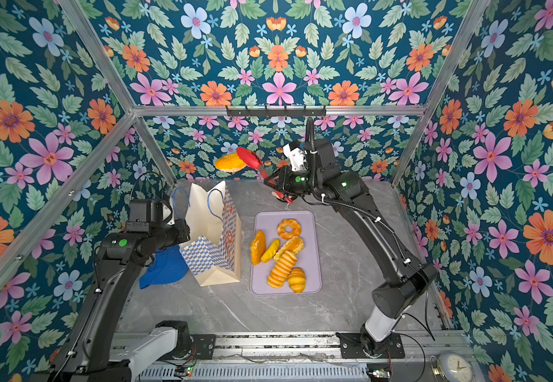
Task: Place the fake bread into the paper bag
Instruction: 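Lift the orange bun and carry it toward the bag with the right gripper, then open the tongs over the bag to drop the orange bun in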
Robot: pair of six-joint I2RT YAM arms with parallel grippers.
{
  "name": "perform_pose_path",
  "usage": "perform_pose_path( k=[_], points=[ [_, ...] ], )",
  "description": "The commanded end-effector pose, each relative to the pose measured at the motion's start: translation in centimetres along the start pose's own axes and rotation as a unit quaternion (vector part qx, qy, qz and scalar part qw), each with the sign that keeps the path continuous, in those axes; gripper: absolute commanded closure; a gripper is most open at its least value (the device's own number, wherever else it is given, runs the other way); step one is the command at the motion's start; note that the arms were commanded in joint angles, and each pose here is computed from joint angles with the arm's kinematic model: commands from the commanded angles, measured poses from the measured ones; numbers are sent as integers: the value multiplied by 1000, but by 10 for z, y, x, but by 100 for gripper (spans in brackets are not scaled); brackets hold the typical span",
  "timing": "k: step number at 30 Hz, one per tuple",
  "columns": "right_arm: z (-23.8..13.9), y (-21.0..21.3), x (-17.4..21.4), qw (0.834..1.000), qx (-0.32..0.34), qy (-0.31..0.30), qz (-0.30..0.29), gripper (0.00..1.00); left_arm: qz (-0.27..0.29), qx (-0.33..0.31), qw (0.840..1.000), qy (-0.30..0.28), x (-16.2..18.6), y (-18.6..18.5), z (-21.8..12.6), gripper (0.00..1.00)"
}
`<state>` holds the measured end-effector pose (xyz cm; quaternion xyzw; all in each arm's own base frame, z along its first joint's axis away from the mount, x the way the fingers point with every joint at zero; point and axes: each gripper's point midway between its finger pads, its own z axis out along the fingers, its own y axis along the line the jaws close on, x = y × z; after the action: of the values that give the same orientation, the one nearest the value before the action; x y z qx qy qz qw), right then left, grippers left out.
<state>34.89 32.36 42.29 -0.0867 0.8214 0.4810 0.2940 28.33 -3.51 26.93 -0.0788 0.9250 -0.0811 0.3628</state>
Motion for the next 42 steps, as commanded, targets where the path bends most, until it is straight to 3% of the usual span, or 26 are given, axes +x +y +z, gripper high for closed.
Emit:
perform_pose_path(
  k=[1, 18, 24, 42],
  points=[
    [9, 9, -2, 1000, -11, 7, -26, 74, -5, 2, 1000, -10, -4, -1, 0, 82],
    [67, 7, 16, 991, 10, 80, -102, 75, -6, 2, 1000, -11, -3, 0, -1, 82],
    [70, 7, 27, 985, 17, 94, -144, 74, -7, 2, 1000, -11, -3, 0, -1, 82],
    [77, 2, 46, 973, 36, 120, -194, 68, -8, 3, 1000, -10, -3, -1, 0, 82]
  ],
)
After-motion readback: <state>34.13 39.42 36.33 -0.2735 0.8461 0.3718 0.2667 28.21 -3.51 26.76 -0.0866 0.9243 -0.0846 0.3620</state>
